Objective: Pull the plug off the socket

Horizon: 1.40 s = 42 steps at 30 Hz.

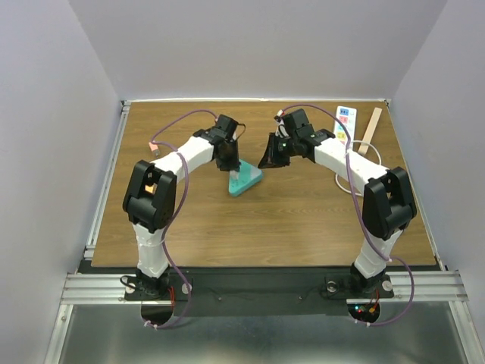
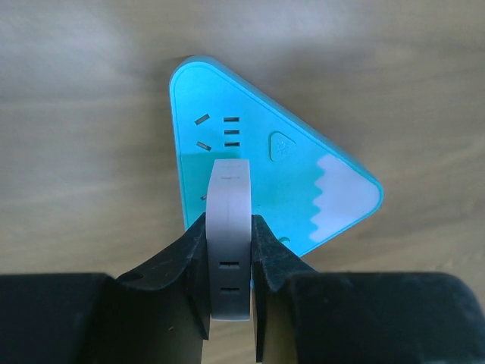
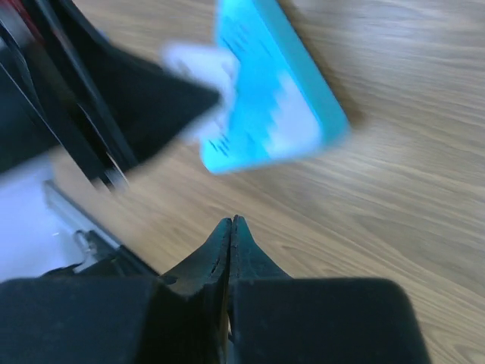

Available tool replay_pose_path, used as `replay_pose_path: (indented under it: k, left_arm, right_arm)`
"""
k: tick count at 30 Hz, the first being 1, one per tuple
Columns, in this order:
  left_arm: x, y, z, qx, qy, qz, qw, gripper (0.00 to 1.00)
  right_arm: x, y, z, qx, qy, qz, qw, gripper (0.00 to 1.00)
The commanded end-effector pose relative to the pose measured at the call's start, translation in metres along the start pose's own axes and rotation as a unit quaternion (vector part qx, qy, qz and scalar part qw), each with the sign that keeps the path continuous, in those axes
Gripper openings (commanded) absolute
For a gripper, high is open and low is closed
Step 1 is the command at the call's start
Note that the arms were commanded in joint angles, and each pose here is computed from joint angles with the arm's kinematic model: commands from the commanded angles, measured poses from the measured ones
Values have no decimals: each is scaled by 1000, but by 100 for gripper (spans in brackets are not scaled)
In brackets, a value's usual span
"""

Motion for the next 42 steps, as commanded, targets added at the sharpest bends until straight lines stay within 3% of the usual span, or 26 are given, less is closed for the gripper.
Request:
replay_pose_path:
  k: [1, 7, 14, 31, 36, 42]
  left_arm:
    - [-23, -33, -40, 29, 19, -48, 998, 0]
    - [-23, -60, -72, 30, 33, -74, 996, 0]
    - [-21, -69, -71, 28, 30, -79, 996, 0]
    - [-32, -87, -73, 65, 36, -78, 994, 0]
    - [-42, -85, -66, 73, 24, -60, 995, 0]
    - [-78, -92, -29, 78, -29, -50, 995, 0]
  right_arm:
    - [-2, 14, -9, 13, 18, 70, 997, 0]
    - [9, -9, -42, 49, 69, 88, 993, 0]
    - [20, -33, -72, 71, 91, 58, 992, 0]
    - [50, -62, -67, 107, 52, -28, 993, 0]
    - [53, -76, -72, 112, 44, -65, 991, 0]
    - [58, -108, -98, 128, 74, -133, 980, 1]
Point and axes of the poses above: each gripper's point midway between its finger pads, its own x axis out along the fingers, its own y axis along the line the jaws close on, z = x × y, the point moved 7 cm from there along -x, back along the fingers, and after that the axes turned 5 degrees about x, right-handed, at the moved point
